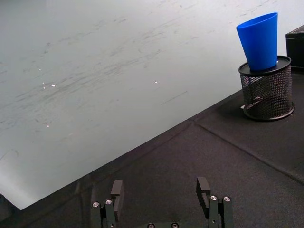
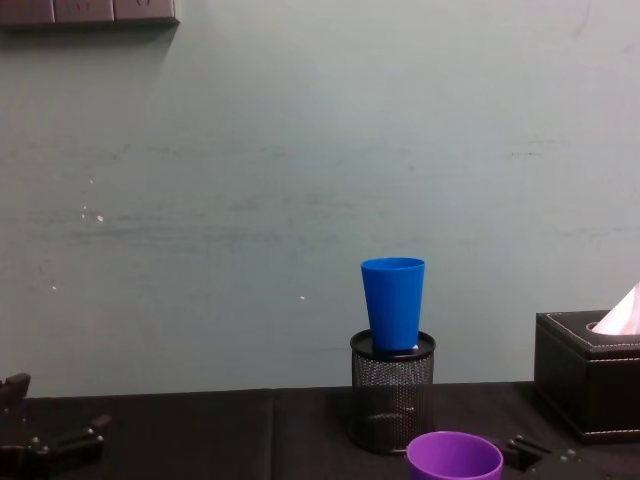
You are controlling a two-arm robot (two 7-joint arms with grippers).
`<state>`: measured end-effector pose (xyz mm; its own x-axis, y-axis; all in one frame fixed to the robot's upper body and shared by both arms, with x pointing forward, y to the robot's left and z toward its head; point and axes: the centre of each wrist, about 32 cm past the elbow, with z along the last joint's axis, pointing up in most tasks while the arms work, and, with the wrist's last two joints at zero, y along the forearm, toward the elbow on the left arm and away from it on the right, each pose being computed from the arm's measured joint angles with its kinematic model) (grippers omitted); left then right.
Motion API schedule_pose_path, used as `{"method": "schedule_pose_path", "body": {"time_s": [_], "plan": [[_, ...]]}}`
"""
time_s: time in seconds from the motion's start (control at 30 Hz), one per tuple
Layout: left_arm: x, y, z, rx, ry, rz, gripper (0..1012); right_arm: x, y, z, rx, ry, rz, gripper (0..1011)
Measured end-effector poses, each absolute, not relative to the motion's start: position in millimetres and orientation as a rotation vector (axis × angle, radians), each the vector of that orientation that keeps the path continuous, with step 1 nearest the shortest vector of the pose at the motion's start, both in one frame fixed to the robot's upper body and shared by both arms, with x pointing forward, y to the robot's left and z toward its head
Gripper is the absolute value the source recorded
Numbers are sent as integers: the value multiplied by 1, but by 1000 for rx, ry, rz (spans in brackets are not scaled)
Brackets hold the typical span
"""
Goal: Pick up one cup with a gripper and tap it against the other cup.
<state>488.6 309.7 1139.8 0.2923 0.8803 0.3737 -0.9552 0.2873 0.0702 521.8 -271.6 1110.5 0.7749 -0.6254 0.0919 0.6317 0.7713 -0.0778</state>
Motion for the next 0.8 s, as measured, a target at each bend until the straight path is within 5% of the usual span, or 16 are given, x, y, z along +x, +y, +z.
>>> {"method": "schedule_pose_path", "body": {"time_s": [0.8], "plan": [[489,310,1140,304,-285,1248,1000,529,-265,1110,-97,-62,-682,1003]]}}
